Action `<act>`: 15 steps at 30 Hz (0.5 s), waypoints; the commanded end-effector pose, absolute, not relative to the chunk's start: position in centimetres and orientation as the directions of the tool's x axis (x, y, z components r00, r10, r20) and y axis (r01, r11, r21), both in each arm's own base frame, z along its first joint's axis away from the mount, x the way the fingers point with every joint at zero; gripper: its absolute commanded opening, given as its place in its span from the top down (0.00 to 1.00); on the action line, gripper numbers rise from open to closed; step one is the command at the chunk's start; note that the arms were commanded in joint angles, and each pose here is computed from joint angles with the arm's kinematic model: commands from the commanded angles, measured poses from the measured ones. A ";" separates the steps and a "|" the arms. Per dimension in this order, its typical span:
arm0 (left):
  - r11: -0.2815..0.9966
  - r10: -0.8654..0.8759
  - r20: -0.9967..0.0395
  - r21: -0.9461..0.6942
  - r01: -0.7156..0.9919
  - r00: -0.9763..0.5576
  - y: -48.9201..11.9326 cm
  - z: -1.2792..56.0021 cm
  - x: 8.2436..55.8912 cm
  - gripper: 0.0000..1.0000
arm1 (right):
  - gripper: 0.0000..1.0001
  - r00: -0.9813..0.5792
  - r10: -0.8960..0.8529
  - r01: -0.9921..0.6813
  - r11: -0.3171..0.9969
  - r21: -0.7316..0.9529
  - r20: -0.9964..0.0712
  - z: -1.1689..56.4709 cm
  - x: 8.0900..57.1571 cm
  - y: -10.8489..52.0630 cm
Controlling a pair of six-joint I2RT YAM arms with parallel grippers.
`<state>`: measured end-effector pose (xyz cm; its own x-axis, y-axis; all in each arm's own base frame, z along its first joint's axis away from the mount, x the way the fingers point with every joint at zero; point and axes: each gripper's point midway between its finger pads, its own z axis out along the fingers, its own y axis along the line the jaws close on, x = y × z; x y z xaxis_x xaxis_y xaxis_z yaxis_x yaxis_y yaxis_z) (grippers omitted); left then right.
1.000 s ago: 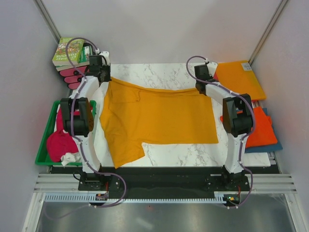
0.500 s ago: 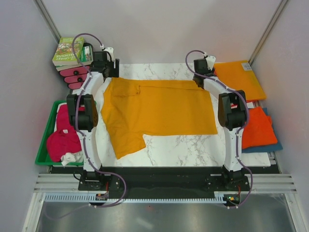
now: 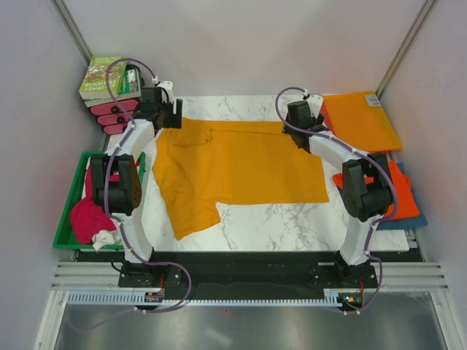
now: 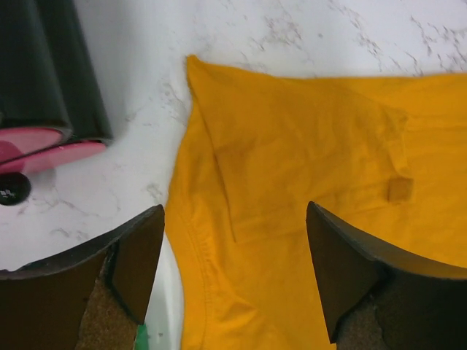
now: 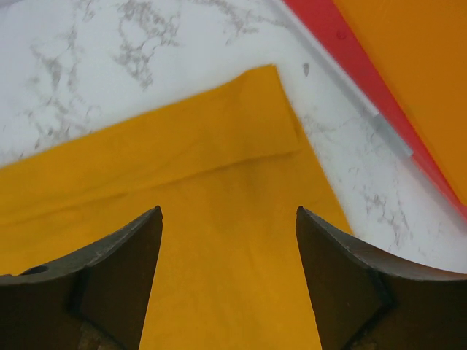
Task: Fold and stack the t-shirts
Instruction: Flatten out the tshirt, then grap the side of the flattened tshirt furthest away from the robot with both arms
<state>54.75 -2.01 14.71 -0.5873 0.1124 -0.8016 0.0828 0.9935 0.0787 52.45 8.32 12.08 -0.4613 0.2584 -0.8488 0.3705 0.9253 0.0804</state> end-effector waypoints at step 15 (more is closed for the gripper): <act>0.967 0.213 -0.730 0.062 0.247 -0.649 -10.0 8.1 54.1 0.17 | 0.23 -0.500 0.240 0.299 0.950 0.094 -0.832 11.5 46.0 13.0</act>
<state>52.77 -10.69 7.35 -0.6688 0.2300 -0.7070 0.2798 0.9589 0.0473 45.69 13.03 9.01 -0.5570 0.2042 -0.8050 0.2826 0.9581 0.0475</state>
